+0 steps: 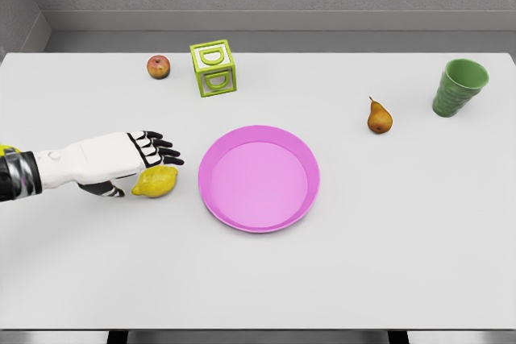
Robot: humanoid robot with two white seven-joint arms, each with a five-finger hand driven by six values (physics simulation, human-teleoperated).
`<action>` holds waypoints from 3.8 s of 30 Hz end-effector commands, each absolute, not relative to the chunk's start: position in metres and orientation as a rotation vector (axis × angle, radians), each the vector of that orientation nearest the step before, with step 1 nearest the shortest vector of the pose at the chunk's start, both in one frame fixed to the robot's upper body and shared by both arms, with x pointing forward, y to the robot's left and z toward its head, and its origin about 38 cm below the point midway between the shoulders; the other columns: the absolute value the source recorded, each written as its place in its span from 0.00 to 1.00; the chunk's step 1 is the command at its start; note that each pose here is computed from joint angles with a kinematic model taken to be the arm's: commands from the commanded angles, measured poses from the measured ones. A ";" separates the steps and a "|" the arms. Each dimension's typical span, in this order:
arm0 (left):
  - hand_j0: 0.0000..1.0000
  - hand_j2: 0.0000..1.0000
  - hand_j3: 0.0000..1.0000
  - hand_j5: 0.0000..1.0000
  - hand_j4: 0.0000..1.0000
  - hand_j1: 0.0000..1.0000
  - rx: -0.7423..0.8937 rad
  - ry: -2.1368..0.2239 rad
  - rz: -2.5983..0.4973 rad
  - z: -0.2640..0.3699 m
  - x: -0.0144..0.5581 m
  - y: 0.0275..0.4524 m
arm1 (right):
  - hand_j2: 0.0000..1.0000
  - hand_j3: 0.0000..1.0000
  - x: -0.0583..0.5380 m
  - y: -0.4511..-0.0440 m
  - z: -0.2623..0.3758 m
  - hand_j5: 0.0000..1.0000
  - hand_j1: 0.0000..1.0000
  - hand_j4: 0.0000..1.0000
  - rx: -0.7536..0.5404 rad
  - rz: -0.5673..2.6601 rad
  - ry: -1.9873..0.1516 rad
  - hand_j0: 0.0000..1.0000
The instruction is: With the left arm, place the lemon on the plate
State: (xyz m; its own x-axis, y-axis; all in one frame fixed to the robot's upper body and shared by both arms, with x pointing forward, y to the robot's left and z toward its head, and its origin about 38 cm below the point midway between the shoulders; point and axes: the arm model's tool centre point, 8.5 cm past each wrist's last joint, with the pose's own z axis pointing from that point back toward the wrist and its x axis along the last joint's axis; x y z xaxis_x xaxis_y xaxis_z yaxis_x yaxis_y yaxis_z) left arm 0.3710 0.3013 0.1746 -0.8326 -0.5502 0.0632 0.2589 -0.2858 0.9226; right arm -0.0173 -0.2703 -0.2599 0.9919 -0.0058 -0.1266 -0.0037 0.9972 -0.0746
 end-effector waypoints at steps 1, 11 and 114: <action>1.00 1.00 1.00 1.00 1.00 1.00 0.361 -1.468 -2.136 0.175 0.371 0.302 | 1.00 1.00 -0.017 -0.270 -0.260 1.00 1.00 1.00 -0.075 -0.002 0.127 1.00; 1.00 1.00 1.00 1.00 1.00 1.00 0.332 -1.445 -2.183 0.166 0.369 0.293 | 1.00 1.00 -0.017 -0.270 -0.260 1.00 1.00 1.00 -0.075 -0.002 0.127 1.00; 0.60 0.60 0.60 0.60 0.60 0.60 0.291 -1.430 -2.152 0.146 0.375 0.289 | 1.00 1.00 -0.017 -0.270 -0.260 1.00 1.00 1.00 -0.075 -0.002 0.127 1.00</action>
